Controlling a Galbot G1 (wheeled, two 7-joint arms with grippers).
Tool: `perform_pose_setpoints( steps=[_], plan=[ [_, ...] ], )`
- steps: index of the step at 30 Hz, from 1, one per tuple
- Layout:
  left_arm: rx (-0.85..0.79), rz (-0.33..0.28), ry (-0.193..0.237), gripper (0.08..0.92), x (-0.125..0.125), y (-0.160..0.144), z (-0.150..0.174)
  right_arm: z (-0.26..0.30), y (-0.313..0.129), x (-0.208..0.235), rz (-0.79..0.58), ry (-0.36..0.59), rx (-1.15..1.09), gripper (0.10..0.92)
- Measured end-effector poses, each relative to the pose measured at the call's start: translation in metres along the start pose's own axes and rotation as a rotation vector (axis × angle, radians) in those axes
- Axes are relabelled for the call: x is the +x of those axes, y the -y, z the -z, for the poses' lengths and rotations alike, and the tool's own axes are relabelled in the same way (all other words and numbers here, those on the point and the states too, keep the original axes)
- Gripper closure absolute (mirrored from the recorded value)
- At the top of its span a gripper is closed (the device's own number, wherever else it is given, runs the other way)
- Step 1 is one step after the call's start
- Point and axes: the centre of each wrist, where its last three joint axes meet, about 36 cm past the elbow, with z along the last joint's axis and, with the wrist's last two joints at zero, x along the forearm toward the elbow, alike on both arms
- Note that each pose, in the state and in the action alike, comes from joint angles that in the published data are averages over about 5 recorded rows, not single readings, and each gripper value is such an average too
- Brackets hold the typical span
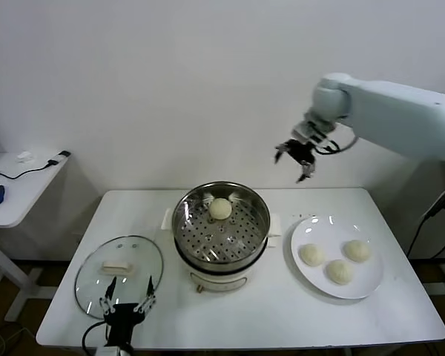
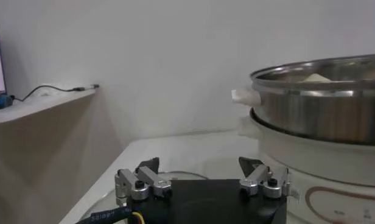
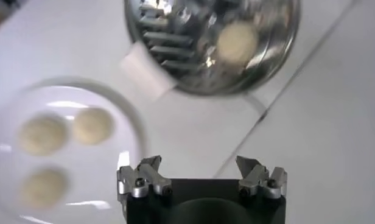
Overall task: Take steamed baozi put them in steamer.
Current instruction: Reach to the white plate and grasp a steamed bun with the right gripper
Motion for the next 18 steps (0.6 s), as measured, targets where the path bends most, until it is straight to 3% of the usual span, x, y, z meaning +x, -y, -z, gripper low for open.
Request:
perform_pose_setpoints(
  steps=[8, 18],
  plan=[
    [0.007, 0.016, -0.002, 0.177, -0.001, 0.0, -0.001, -0.019, -0.078, -0.057, 0.052, 0.035, -0.325, 0.2],
    [0.011, 0.025, -0.013, 0.177, 0.0, 0.0, -0.005, -0.021, -0.128, -0.13, 0.116, 0.016, -0.513, 0.2]
  ],
)
